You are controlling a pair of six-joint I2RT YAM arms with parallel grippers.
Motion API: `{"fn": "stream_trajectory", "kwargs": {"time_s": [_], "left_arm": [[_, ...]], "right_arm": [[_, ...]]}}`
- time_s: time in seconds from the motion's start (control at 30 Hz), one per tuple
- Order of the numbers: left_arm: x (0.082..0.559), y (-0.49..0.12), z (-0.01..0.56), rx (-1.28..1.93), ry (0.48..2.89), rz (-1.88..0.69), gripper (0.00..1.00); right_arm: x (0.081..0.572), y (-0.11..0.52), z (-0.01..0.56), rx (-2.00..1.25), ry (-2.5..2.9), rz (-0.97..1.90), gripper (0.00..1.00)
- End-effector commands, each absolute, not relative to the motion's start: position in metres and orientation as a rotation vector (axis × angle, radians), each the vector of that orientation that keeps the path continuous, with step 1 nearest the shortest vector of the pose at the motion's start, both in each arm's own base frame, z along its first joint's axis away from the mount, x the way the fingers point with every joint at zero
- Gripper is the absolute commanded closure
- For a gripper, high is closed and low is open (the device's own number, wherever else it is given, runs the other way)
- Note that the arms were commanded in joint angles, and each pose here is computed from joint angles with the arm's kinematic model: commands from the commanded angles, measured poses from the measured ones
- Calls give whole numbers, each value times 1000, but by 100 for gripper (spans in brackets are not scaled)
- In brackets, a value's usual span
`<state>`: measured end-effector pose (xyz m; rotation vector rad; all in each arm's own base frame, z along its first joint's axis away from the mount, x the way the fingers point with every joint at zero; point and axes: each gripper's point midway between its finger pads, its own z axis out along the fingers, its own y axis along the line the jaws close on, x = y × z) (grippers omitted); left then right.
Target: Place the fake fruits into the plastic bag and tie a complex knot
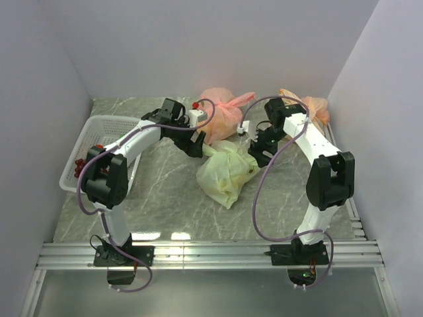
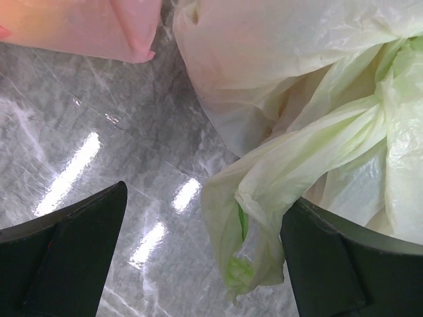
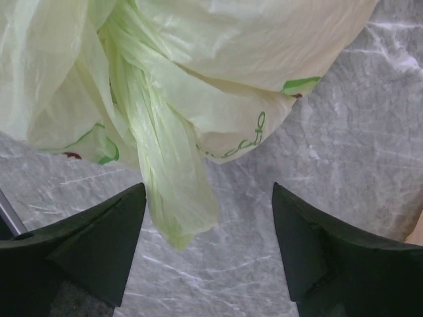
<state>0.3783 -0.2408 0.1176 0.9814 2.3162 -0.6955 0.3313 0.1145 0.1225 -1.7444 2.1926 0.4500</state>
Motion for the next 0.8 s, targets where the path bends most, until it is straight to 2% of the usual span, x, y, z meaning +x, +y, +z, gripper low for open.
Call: {"fn": "stream_trajectory", "kwargs": {"time_s": [0.0,0.03,0.1,0.13,0.2,0.23,0.27,0.3,0.33,0.4,0.43,0.63,0.77], "left_arm": [[395,-248,136,962,2252,-694,1],[396,-247,131,977,2259,-683,1],[401,-246,129,973,2256,-649,1],[405,-247,131,974,2230,-642,1],[405,-249,127,979,2225,-636,1],[404,-253,125,993,2226,-640,1],[402,-254,122,1002,2230,-645,9],[401,-256,121,1008,2232,-665,23],[401,-256,119,987,2253,-671,57],[402,-250,117,947,2288,-643,91],[402,-244,120,893,2309,-638,100],[415,-178,160,477,2338,-601,100],[416,-136,185,316,2291,-516,100]], "right_arm": [[344,123,122,-1762,2157,410,21],[345,124,120,-1747,2168,405,31],[352,125,119,-1739,2159,372,42],[354,125,119,-1720,2166,364,54],[355,126,121,-1709,2157,348,66],[355,126,123,-1703,2154,340,80],[356,124,124,-1693,2160,330,89],[359,124,124,-1678,2161,314,97],[360,121,125,-1643,2188,293,100],[364,118,126,-1598,2199,258,100],[364,114,134,-1546,2210,228,100],[366,83,162,-1274,2267,95,100],[359,58,179,-1154,2300,3,100]]}}
